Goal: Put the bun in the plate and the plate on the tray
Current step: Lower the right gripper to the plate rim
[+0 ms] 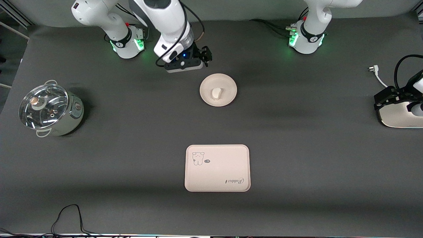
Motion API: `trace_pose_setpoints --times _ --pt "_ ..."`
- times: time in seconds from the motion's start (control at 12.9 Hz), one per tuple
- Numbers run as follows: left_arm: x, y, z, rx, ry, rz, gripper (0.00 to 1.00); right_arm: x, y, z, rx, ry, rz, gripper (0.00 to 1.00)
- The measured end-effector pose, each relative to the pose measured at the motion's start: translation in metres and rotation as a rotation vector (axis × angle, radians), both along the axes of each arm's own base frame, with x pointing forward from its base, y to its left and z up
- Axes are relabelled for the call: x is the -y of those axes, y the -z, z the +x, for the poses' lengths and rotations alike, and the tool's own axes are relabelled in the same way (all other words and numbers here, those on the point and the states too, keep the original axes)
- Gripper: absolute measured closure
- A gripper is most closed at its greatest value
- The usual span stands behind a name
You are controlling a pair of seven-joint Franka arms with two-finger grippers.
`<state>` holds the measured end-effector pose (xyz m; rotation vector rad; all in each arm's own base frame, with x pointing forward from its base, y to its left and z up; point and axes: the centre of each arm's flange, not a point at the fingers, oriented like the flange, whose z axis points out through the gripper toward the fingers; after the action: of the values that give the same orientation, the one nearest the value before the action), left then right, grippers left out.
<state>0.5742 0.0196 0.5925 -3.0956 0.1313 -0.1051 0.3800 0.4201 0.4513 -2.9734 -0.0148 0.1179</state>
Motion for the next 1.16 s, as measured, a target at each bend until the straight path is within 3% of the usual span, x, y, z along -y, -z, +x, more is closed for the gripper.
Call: trace_pose_setpoints --times 0.16,0.39,0.85,1.16 --pt "0.000 0.001 0.000 -0.003 0.001 0.000 0.00 0.013 0.050 -0.008 0.010 0.024 0.042 0.00" --pt "0.001 0.004 -0.001 -0.011 0.002 0.000 0.00 0.027 0.110 -0.028 0.051 0.038 0.046 0.00" --pt "0.005 0.009 0.000 -0.020 0.009 0.000 0.00 0.024 0.230 -0.062 0.133 0.009 -0.004 0.00" --pt "0.005 0.011 0.000 -0.025 0.009 0.000 0.00 0.022 0.265 -0.072 0.137 0.035 -0.008 0.00"
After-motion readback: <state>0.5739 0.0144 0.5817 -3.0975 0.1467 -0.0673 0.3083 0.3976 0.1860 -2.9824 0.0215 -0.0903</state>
